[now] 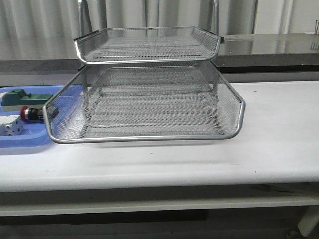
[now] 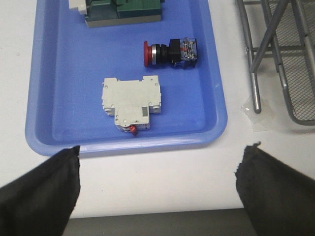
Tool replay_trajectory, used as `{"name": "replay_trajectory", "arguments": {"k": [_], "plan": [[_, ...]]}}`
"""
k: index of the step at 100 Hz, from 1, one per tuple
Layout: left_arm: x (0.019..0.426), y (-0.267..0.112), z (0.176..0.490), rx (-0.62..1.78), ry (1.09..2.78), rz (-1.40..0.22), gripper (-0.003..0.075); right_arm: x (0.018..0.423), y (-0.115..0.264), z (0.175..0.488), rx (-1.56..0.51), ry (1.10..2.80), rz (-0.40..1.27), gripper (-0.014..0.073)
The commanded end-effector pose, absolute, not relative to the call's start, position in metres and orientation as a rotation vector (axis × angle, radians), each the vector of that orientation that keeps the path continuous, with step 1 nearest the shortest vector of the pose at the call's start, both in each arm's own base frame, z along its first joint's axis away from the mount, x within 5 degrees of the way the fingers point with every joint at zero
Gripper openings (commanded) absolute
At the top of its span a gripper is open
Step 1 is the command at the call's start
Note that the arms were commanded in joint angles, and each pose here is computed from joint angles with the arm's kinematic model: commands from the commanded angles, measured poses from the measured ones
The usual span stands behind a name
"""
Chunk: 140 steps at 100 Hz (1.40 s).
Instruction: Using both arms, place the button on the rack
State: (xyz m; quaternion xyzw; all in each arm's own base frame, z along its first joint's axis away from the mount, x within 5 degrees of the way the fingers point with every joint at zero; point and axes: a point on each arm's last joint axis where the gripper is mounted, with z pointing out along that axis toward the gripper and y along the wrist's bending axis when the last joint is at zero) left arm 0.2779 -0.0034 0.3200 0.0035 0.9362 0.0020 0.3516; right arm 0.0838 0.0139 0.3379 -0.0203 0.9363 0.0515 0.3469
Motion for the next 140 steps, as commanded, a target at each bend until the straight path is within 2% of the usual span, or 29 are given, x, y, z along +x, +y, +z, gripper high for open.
{"name": "replay_trajectory", "arguments": {"k": [1,14,28,74,103,140], "plan": [[0.281,-0.004,0.344,0.002,2.277,-0.011,0.0618,0.086,0.013,0.351,-0.056,2.351,0.128,-0.0067],[0.285,-0.003,0.346,0.027,2.24,0.029,0.0618,0.086,0.013,0.351,-0.056,2.351,0.128,-0.0067],[0.3,-0.002,0.343,0.037,2.281,0.047,0.0619,0.086,0.013,0.351,-0.056,2.351,0.128,-0.0067],[0.381,-0.002,0.343,0.135,2.364,0.102,0.0619,0.086,0.013,0.351,-0.056,2.351,0.128,-0.0067],[0.429,-0.003,0.33,0.428,2.447,0.191,0.0619,0.086,0.013,0.351,-0.056,2.351,0.128,-0.0067],[0.462,-0.014,0.283,0.813,2.482,0.134,0.0619,0.086,0.013,0.351,-0.056,2.351,0.128,-0.0067]]}}
